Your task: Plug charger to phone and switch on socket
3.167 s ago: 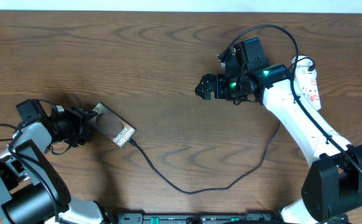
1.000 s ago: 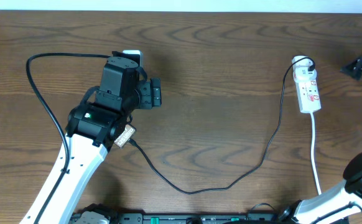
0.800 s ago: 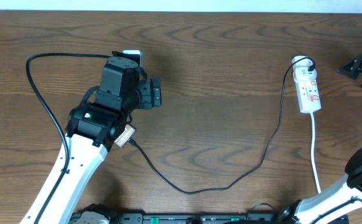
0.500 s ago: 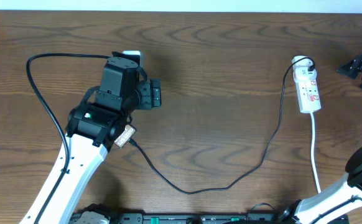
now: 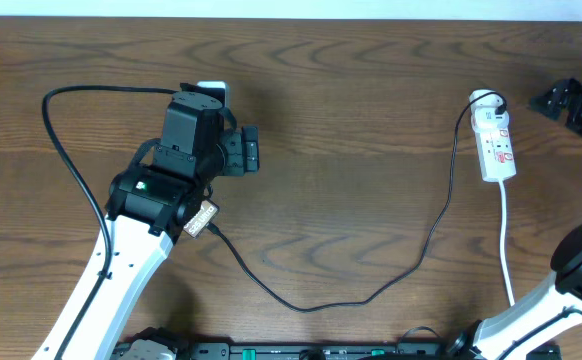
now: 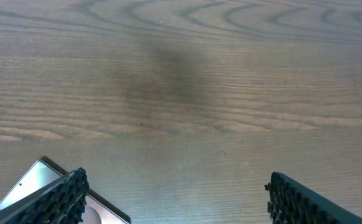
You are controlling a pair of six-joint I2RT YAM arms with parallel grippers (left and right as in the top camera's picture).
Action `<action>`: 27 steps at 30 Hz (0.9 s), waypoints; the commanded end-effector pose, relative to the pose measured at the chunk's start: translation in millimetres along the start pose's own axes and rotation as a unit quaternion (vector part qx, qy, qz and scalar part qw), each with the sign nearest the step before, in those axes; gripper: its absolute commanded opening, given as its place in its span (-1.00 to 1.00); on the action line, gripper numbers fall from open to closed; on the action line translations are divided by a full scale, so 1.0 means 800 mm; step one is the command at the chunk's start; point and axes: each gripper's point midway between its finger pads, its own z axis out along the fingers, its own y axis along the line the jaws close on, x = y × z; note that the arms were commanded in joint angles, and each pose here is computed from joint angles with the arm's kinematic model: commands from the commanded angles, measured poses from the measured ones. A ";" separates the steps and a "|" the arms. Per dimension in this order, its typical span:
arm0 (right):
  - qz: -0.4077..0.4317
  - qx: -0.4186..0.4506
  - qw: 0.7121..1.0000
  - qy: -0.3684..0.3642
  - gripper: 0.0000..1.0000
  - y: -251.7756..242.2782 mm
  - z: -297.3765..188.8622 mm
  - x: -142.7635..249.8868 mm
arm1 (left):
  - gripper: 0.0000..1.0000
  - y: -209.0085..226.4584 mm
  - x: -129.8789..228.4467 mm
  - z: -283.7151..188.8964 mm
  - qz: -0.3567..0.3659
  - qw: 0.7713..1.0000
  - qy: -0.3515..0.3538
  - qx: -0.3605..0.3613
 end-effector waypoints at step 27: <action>-0.083 -0.072 0.994 0.023 0.98 0.009 0.106 -0.007 | 0.81 0.000 -0.007 -0.003 0.004 1.000 -0.007 -0.004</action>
